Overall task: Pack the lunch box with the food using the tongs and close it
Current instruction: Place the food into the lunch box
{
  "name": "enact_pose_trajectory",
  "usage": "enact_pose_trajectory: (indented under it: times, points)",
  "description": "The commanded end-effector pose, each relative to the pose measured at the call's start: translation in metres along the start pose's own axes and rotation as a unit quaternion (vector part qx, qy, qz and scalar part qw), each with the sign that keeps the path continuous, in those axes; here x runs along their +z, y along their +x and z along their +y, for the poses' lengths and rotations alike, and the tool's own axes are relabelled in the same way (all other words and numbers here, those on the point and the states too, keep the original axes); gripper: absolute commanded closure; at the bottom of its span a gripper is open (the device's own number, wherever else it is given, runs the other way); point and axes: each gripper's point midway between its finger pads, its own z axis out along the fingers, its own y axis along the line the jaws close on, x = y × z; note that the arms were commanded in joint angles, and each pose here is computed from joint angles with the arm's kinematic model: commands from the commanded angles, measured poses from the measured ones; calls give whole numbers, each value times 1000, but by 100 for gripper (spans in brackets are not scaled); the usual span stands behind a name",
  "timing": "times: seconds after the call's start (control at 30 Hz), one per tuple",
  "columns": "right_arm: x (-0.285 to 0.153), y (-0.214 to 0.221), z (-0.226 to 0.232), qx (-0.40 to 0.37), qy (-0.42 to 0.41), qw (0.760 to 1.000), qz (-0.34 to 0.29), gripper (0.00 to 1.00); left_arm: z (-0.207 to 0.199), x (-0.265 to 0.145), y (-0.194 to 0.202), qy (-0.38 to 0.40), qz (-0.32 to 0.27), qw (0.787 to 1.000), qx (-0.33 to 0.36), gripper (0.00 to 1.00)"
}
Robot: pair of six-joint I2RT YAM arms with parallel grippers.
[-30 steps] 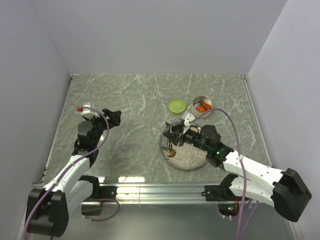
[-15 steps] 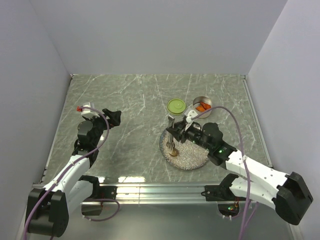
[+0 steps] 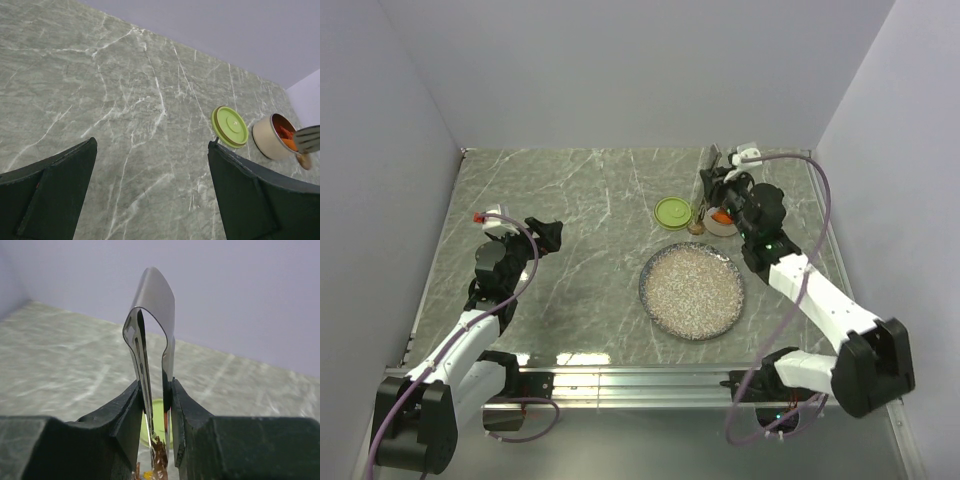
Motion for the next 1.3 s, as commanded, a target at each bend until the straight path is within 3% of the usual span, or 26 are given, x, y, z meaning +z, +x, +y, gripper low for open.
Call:
enact_pose_trajectory:
  times: [0.0,0.23,0.6,1.03,1.27]
  points:
    - [21,-17,-49,4,76,996,-40,81,-12,2,-15,24,-25,999,7,0]
    - [52,-10,-98,7,113,993,-27,80,-11,3,-14,21,-24,999,8,1]
    - [55,-11,-132,35,158,987,-24,80,-10,5,-12,22,-20,1000,9,1]
    - [68,36,-164,57,242,966,77,80,-10,5,-11,21,-20,1000,7,1]
    - [65,43,-170,57,265,958,95,76,-10,5,-12,21,-22,1000,7,1]
